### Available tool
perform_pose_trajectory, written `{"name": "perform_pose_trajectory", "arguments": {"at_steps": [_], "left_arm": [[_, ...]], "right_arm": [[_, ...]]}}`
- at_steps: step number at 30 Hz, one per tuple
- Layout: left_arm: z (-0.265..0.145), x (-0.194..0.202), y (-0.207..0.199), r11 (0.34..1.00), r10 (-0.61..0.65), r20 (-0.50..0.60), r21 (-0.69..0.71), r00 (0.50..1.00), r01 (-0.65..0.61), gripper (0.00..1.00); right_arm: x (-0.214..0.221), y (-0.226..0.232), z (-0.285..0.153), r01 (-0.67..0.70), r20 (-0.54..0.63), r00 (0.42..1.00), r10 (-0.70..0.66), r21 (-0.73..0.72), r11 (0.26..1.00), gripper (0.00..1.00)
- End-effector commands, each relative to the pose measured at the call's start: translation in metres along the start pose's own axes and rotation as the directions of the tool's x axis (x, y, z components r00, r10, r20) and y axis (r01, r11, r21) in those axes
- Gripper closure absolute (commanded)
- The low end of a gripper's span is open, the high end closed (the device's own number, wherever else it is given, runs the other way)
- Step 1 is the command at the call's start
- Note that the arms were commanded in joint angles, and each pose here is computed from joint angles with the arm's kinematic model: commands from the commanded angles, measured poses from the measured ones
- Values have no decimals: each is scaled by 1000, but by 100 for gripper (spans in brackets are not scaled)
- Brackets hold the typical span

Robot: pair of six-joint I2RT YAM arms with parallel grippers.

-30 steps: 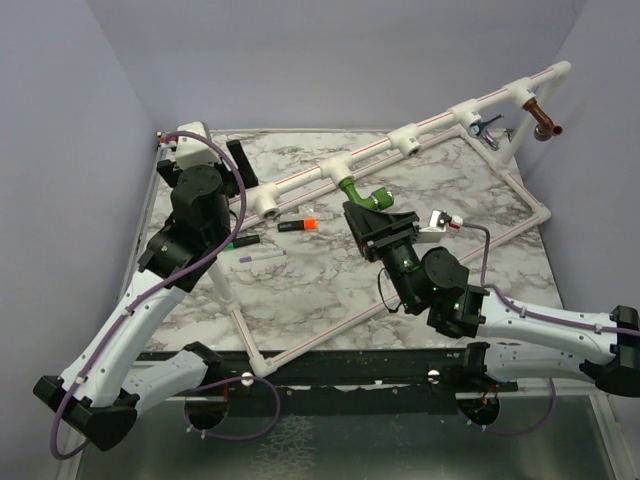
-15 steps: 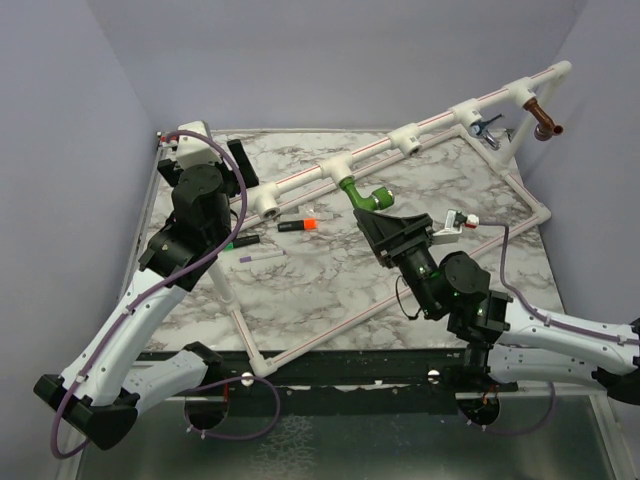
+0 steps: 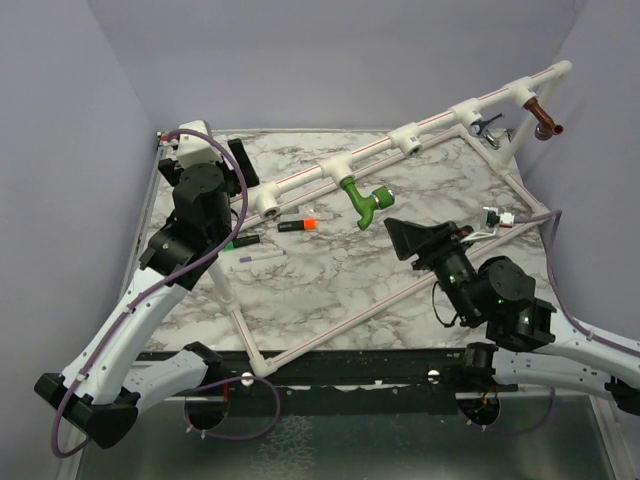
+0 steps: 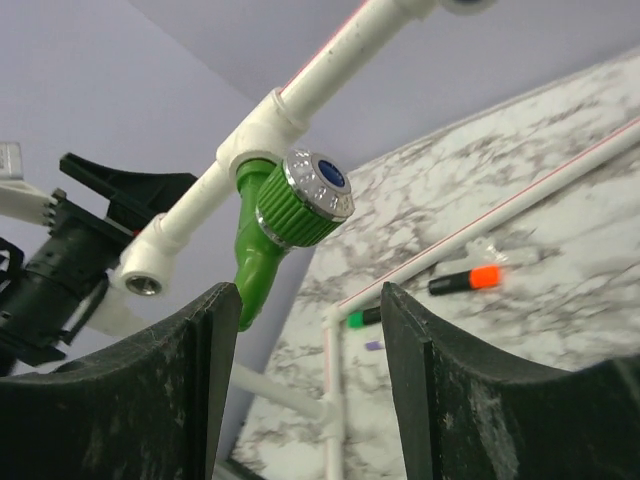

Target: Install the water faucets

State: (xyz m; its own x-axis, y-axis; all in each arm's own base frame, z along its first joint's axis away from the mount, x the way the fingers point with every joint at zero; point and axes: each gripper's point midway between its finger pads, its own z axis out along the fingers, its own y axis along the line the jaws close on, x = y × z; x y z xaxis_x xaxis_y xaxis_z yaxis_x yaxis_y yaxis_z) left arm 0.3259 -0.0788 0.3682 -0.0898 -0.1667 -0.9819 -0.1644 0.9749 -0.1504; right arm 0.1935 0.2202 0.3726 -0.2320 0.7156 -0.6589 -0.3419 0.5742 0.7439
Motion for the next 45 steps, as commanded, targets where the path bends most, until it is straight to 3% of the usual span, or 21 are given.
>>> {"name": "perform_pose_trajectory", "arguments": {"at_steps": [1, 5, 11, 16, 21, 26, 31, 36, 45], "left_arm": [[-15, 124, 13, 946, 322, -378, 102, 868, -306, 1], [-15, 123, 13, 946, 323, -376, 102, 868, -308, 1], [-16, 123, 14, 946, 324, -375, 102, 868, -309, 1], [-16, 123, 14, 946, 324, -373, 102, 869, -308, 1], [-16, 122, 14, 945, 325, -373, 103, 869, -309, 1], [-17, 123, 15, 945, 327, -373, 102, 868, -312, 1], [-18, 122, 17, 945, 325, -370, 97, 870, -312, 1], [-18, 122, 17, 945, 327, -369, 98, 870, -313, 1], [-18, 123, 18, 945, 326, -371, 95, 870, -314, 1]], "right_arm": [[-31, -7, -10, 326, 51, 944, -326, -6, 945, 37], [-55, -3, -18, 546, 98, 836, -540, -38, 837, 37], [-76, 12, -29, 809, 191, 587, -786, -119, 575, 32], [-69, 21, -29, 940, 269, 333, -904, -165, 298, 27], [-54, 24, -19, 986, 301, 41, -953, -168, -10, 24], [-35, 27, -5, 940, 341, -238, -909, -156, -304, 21], [-19, 29, 10, 843, 354, -452, -819, -129, -522, 20], [-7, 33, 21, 747, 372, -591, -716, -83, -660, 18], [6, 40, 37, 666, 366, -696, -618, 6, -746, 19]]}}
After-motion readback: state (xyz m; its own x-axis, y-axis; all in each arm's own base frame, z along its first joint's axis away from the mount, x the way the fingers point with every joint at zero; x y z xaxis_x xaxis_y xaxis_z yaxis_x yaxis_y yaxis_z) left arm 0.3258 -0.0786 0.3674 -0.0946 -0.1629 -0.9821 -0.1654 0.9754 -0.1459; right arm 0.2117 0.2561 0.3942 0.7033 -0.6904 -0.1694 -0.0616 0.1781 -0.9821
